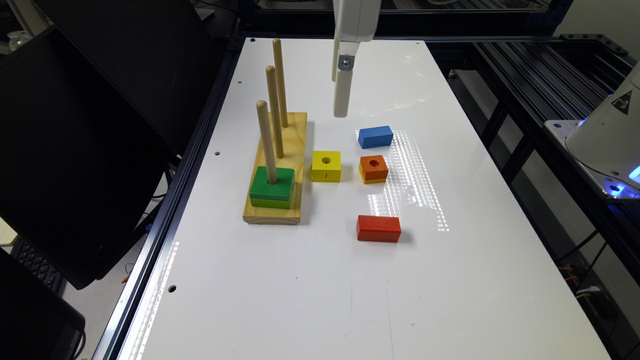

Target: Pick up yellow block.

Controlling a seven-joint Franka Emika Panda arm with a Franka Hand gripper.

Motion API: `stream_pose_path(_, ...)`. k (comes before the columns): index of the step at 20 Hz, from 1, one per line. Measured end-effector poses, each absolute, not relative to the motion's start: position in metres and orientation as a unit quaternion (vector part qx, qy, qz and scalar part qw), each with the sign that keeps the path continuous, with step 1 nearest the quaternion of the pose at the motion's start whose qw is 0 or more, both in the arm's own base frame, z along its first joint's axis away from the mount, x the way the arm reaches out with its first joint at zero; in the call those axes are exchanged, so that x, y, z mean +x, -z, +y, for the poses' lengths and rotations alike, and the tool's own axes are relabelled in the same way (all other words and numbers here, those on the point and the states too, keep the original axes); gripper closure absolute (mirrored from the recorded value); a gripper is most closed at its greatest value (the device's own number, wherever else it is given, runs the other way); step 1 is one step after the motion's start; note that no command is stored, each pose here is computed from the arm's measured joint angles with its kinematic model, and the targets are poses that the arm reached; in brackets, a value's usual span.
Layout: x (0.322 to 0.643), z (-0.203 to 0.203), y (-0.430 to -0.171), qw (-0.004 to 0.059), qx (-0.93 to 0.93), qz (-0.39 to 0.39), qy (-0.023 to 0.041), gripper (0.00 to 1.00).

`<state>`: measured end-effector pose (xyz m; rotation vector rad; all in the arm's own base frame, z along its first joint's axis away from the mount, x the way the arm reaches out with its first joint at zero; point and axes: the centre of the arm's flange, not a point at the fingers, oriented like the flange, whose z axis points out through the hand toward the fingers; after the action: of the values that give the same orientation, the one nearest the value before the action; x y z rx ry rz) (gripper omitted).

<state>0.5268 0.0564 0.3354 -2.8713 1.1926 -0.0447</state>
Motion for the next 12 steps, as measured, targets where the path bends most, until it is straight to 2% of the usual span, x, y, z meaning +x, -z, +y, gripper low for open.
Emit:
stream_pose_path(4,0.527,0.056,-0.335,0.0158,-0.923,0.384,0.0138,0.0)
stream_pose_path(9,0.528,0.056,-0.317,0.0139,-0.923,0.384,0.0049,0.0)
stream_pose_path(12,0.53,0.056,-0.315,0.0148,-0.923,0.384,0.0056,0.0)
